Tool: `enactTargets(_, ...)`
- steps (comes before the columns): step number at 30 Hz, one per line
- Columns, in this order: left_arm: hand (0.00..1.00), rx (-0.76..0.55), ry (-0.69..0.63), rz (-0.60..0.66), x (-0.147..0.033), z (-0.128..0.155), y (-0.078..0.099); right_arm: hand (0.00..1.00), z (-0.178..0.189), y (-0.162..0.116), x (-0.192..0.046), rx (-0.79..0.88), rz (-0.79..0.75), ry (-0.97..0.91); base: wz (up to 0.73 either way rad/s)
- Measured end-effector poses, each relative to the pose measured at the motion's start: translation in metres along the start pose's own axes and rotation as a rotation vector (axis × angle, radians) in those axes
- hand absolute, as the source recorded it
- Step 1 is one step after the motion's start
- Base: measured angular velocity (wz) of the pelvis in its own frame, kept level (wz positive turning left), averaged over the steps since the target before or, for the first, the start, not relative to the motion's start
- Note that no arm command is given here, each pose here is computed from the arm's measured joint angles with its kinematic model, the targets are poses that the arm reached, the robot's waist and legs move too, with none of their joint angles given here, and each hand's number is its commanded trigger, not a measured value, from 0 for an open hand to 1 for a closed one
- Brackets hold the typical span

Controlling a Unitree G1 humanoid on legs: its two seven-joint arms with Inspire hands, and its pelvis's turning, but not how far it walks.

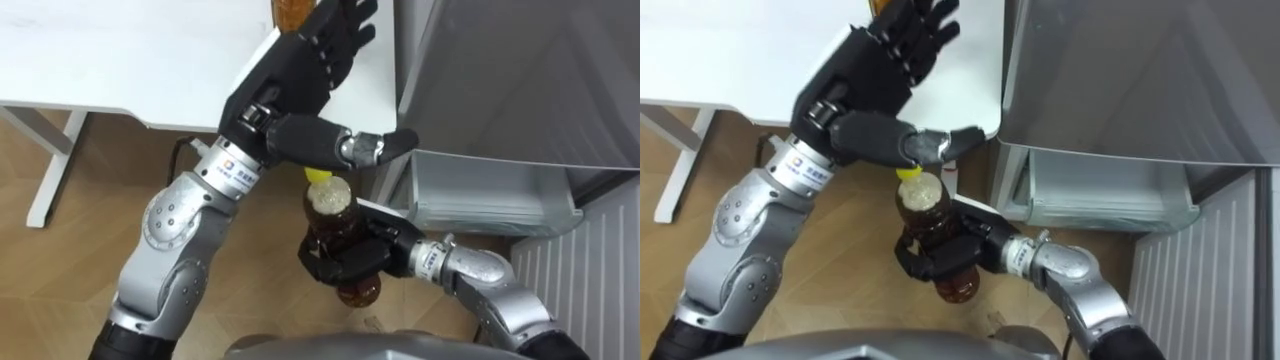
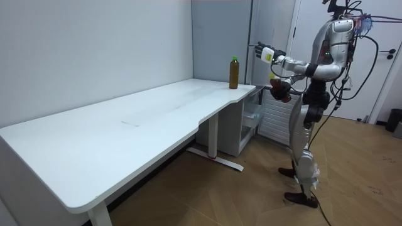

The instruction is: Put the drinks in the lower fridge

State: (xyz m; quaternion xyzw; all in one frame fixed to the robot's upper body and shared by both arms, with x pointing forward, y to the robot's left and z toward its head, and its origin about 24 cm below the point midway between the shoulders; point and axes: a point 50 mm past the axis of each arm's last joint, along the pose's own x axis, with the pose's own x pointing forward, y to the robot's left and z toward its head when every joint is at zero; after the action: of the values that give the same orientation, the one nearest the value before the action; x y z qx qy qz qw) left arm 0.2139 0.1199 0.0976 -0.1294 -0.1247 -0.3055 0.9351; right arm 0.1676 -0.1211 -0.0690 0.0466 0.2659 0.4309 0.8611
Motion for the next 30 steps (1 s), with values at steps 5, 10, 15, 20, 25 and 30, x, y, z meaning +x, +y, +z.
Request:
enactTargets(5, 0.0, 0.042, -0.06, 0.053, -0.001, 0.015, 0.008, 1.0, -0.008, -0.001, -0.006, -0.006, -0.013, 0.047, 0.0)
enactTargets(10, 0.0, 0.105, -0.178, 0.073, -0.002, 0.041, 0.009, 1.0, -0.006, -0.004, -0.008, -0.007, -0.026, 0.037, 0.0)
enactTargets(15, 0.0, 0.159, -0.252, 0.159, -0.006, 0.057, 0.022, 1.0, -0.006, -0.01, -0.014, -0.008, -0.067, 0.033, 0.0)
enactTargets(20, 0.0, 0.204, -0.3, 0.247, -0.014, 0.07, 0.033, 1.0, 0.003, -0.014, -0.017, -0.026, -0.08, -0.004, 0.03)
enactTargets(25, 0.0, 0.294, -0.416, 0.405, -0.029, 0.092, 0.045, 1.0, -0.001, -0.014, -0.023, -0.043, -0.115, 0.002, 0.0)
enactTargets(30, 0.0, 0.334, -0.495, 0.588, -0.046, 0.104, 0.058, 1.0, -0.012, -0.01, -0.029, -0.016, -0.124, 0.025, 0.02)
